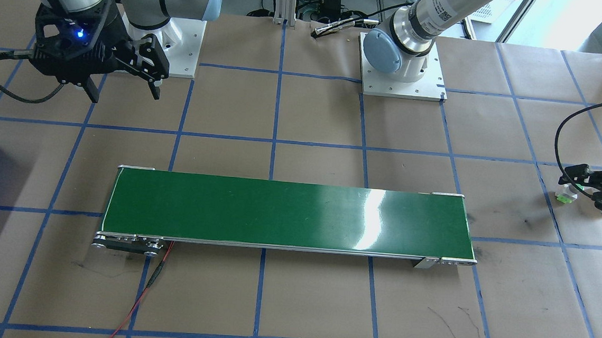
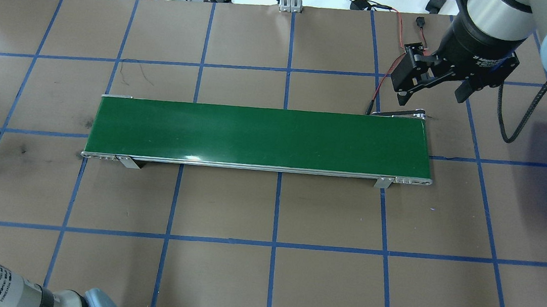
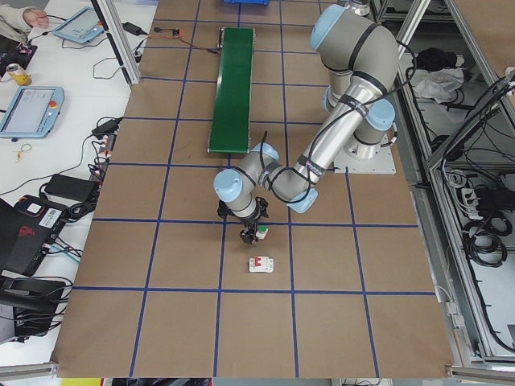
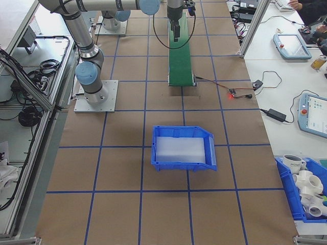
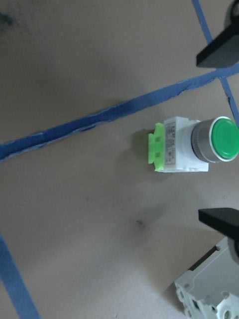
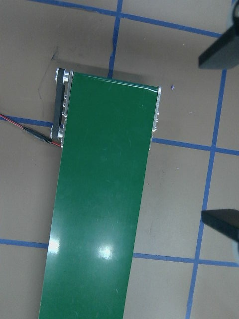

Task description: Move button from left to right

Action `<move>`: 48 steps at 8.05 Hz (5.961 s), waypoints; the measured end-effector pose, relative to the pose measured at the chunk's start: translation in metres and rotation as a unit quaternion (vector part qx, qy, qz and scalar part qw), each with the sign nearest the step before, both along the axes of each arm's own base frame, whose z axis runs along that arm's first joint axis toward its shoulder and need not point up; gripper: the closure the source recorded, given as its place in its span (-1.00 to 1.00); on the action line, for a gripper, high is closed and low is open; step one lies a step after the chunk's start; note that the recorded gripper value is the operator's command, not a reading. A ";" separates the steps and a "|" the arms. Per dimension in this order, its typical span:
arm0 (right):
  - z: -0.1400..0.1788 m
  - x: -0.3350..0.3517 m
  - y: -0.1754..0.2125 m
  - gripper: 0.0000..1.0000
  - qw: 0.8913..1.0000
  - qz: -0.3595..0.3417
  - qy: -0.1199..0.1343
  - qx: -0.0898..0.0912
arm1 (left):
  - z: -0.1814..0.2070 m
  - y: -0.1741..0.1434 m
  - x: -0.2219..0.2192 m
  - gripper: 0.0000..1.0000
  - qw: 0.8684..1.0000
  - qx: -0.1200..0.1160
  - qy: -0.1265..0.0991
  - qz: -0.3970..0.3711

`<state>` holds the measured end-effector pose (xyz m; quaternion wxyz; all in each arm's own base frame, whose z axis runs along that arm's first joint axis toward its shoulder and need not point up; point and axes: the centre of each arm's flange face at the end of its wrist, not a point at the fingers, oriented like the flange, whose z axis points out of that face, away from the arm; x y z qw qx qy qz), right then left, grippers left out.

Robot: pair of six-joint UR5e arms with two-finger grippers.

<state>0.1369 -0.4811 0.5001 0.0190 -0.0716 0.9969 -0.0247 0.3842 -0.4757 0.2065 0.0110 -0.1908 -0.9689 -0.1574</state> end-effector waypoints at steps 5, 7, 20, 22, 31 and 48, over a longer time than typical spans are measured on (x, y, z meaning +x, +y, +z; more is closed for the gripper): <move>0.000 0.000 0.000 -1.00 1.000 0.000 0.000 0.000 | -0.021 0.002 0.004 -1.00 1.000 0.025 0.002 -0.003; 0.000 0.000 0.000 -1.00 1.000 0.000 0.000 0.000 | -0.025 0.003 0.005 -0.99 1.000 0.028 0.003 -0.003; 0.000 0.000 0.000 -1.00 1.000 0.000 0.000 0.000 | 0.162 0.003 -0.125 1.00 0.999 -0.035 -0.008 0.036; 0.000 0.000 0.000 -1.00 1.000 0.000 0.000 0.000 | 0.208 -0.004 -0.217 1.00 0.993 -0.074 0.001 0.091; 0.000 0.000 0.000 -1.00 1.000 0.000 0.000 0.001 | 0.109 -0.078 -0.331 1.00 0.988 -0.017 0.027 0.149; -0.002 0.000 -0.001 -1.00 1.000 -0.002 0.000 0.002 | 0.222 -0.026 -0.460 -1.00 0.986 -0.087 0.002 0.139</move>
